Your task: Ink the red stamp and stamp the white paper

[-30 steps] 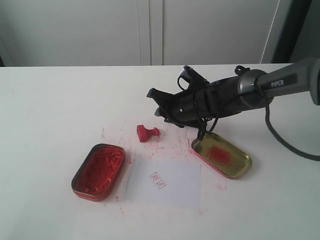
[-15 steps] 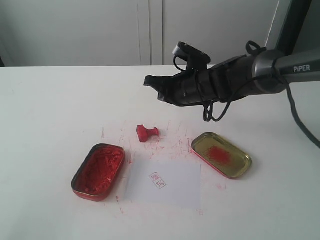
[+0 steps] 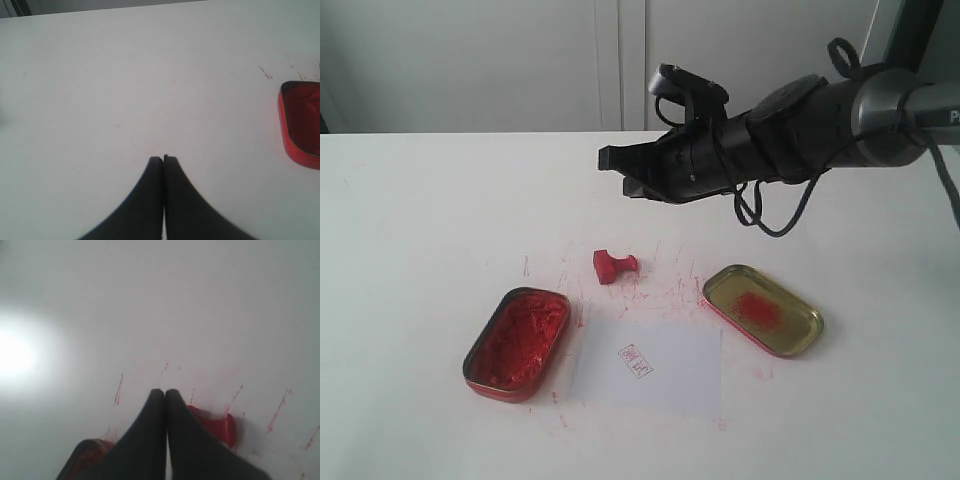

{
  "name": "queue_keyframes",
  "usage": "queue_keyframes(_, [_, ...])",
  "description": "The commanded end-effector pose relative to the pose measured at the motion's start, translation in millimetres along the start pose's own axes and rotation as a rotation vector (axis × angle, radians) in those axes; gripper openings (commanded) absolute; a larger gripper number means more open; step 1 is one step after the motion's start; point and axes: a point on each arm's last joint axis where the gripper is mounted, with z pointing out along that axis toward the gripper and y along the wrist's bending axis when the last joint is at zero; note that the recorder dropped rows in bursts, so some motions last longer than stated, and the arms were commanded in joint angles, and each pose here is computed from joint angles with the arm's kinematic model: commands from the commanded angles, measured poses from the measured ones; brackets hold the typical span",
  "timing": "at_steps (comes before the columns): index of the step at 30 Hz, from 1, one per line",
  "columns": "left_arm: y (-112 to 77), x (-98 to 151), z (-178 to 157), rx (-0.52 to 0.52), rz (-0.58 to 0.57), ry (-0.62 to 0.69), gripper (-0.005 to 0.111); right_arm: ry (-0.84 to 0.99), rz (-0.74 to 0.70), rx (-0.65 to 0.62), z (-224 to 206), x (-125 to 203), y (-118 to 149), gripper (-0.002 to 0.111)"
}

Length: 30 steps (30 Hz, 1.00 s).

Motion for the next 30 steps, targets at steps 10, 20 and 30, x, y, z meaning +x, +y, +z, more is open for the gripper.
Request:
queue_keyframes(10, [0.0,1.4,0.3,-0.001,-0.002,0.003,0.000,0.163,-0.117,0.026,-26.4,4.1,6.6,0.000])
queue_keyframes(20, [0.0,1.4,0.3,-0.001,-0.002,0.003,0.000,0.290,-0.163,0.010,-29.8,15.1,7.1,0.000])
queue_keyframes(30, [0.0,1.4,0.3,-0.001,-0.002,0.003,0.000,0.411,-0.200,0.132,-34.3,24.0,-5.0,0.000])
